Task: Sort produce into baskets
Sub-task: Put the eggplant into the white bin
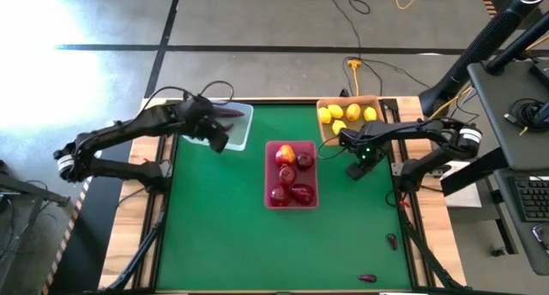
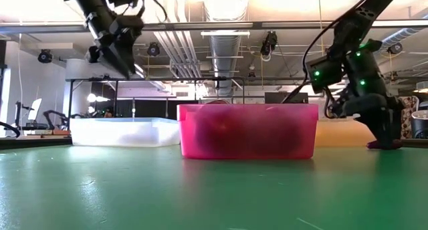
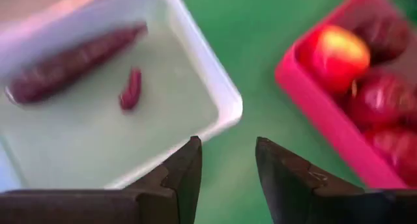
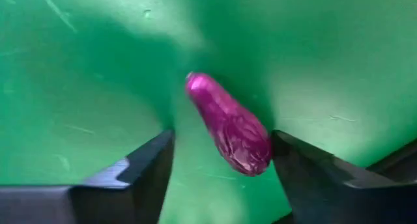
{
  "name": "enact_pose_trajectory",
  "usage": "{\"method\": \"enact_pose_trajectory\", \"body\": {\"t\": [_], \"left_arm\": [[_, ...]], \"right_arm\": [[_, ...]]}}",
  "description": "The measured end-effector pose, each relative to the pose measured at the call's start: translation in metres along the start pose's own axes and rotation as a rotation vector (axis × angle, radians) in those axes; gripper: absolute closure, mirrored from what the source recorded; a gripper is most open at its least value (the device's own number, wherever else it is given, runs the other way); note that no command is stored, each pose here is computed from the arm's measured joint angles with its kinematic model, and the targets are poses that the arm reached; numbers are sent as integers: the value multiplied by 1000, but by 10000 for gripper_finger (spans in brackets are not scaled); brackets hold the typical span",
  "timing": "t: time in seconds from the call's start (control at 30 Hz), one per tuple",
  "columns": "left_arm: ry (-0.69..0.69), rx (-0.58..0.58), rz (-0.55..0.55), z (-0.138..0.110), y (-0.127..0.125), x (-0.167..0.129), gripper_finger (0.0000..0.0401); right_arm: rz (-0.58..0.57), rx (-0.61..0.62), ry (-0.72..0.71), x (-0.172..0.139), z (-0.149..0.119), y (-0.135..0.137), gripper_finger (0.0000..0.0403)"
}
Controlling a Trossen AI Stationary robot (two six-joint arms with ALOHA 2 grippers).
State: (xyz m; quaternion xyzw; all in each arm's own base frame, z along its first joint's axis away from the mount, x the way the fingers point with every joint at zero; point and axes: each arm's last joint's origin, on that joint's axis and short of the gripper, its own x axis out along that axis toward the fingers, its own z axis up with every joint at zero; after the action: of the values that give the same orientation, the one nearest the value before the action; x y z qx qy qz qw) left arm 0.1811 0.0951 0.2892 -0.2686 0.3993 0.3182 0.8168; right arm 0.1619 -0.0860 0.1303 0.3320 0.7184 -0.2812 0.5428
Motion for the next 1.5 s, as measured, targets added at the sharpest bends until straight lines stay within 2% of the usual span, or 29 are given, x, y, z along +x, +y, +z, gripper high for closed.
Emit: {"method": "enact_pose_trajectory", "body": {"t": [0.23, 0.33, 0.4, 0.53, 0.63, 0.77, 0.9, 1.0, 1.13, 1.23, 1.37, 1.5], "left_arm": [[-330, 32, -27, 14, -10, -8, 292], [-478, 66, -44, 12, -11, -13, 303], [-506, 83, -52, 4, -8, -12, 311], [-441, 88, -31, -25, 5, 4, 321], [-410, 83, -100, -44, 10, 12, 322], [-404, 77, -207, -63, 11, 21, 323], [-421, 106, -275, -72, 7, 22, 323], [-407, 128, -307, -76, 1, 21, 323], [-381, 210, -420, -83, -19, 13, 323], [-357, 275, -458, -90, -34, 10, 323], [-339, 261, -437, -104, -49, 11, 323], [-343, 271, -418, -119, -61, 8, 323]], "right_arm": [[53, 52, -25, -5, 4, 4, 258], [84, 65, -32, -15, 6, 10, 301], [131, 64, -64, -30, 5, 21, 332], [190, 47, -128, -64, -6, 45, 379], [261, 67, -229, -96, -9, 64, 381], [311, 33, -351, -135, -9, 87, 380], [332, -118, -476, -161, -17, 116, 380], [370, -229, -499, -169, -33, 143, 380], [447, -285, -513, -171, -64, 181, 380], [524, -310, -535, -167, -90, 211, 380], [553, -278, -535, -147, -117, 243, 380], [553, -270, -481, -116, -129, 273, 378]]}}
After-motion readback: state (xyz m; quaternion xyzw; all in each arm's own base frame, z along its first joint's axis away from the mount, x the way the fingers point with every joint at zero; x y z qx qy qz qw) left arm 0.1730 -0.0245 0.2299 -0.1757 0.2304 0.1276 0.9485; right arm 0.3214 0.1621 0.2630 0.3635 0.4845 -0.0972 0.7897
